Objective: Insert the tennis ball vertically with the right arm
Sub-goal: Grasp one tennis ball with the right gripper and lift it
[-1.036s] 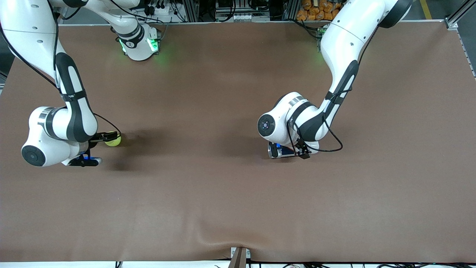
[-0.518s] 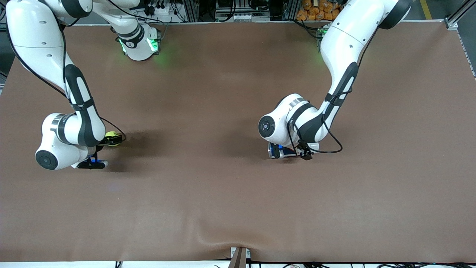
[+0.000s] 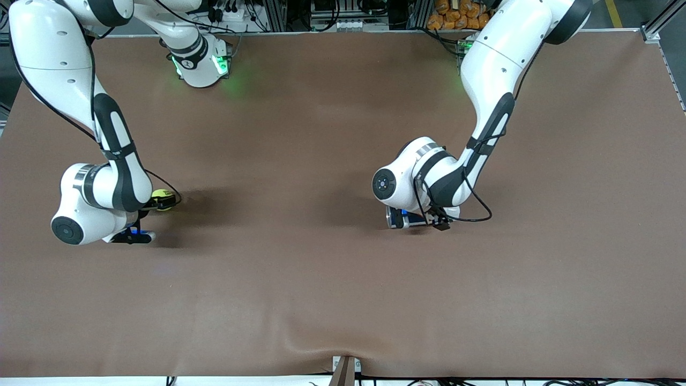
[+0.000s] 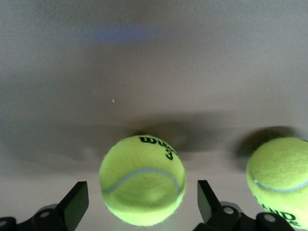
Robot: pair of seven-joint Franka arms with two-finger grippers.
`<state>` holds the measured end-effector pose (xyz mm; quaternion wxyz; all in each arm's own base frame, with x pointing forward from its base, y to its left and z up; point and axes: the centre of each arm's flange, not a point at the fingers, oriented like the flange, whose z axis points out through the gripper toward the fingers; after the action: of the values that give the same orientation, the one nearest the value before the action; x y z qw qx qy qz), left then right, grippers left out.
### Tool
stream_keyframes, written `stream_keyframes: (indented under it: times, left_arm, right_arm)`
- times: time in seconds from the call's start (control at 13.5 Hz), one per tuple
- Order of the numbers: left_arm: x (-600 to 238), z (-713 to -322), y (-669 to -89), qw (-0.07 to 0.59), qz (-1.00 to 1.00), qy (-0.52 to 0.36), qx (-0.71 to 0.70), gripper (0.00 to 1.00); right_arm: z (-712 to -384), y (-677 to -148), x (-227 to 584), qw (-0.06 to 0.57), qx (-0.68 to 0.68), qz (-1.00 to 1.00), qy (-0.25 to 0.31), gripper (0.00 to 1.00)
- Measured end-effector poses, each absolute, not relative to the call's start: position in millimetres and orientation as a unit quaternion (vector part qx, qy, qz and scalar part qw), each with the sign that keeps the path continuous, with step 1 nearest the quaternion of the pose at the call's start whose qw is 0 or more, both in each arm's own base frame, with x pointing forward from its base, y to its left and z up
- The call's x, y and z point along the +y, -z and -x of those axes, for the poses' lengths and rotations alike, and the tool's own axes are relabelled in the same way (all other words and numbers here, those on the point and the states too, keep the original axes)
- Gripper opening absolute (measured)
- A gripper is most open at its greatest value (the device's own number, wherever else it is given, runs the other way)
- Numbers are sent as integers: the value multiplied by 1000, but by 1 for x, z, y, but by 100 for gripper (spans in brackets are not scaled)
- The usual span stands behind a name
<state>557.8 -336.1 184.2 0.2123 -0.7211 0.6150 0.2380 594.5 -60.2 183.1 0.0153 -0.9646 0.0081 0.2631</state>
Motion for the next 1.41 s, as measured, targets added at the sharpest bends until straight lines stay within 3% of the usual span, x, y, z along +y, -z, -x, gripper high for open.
stream_keyframes:
  times: [0.89,0.96,1.11,1.41]
  left_arm:
    - [-338,-557,-163,223,724,-228,612,100]
    - [-338,-557,-161,223,723,-229,612,100]
    - [-338,-557,-160,223,723,-229,612,100]
    - [-338,-557,-160,223,723,-229,612,100]
  right_arm:
    - [-596,-167,-60,12,7,967,-255,100]
    - [-596,-167,-61,12,8,967,-255,93]
    - [-597,-168,-61,12,7,967,-255,69]
    - [-600,-174,-45,11,-6,965,-261,67]
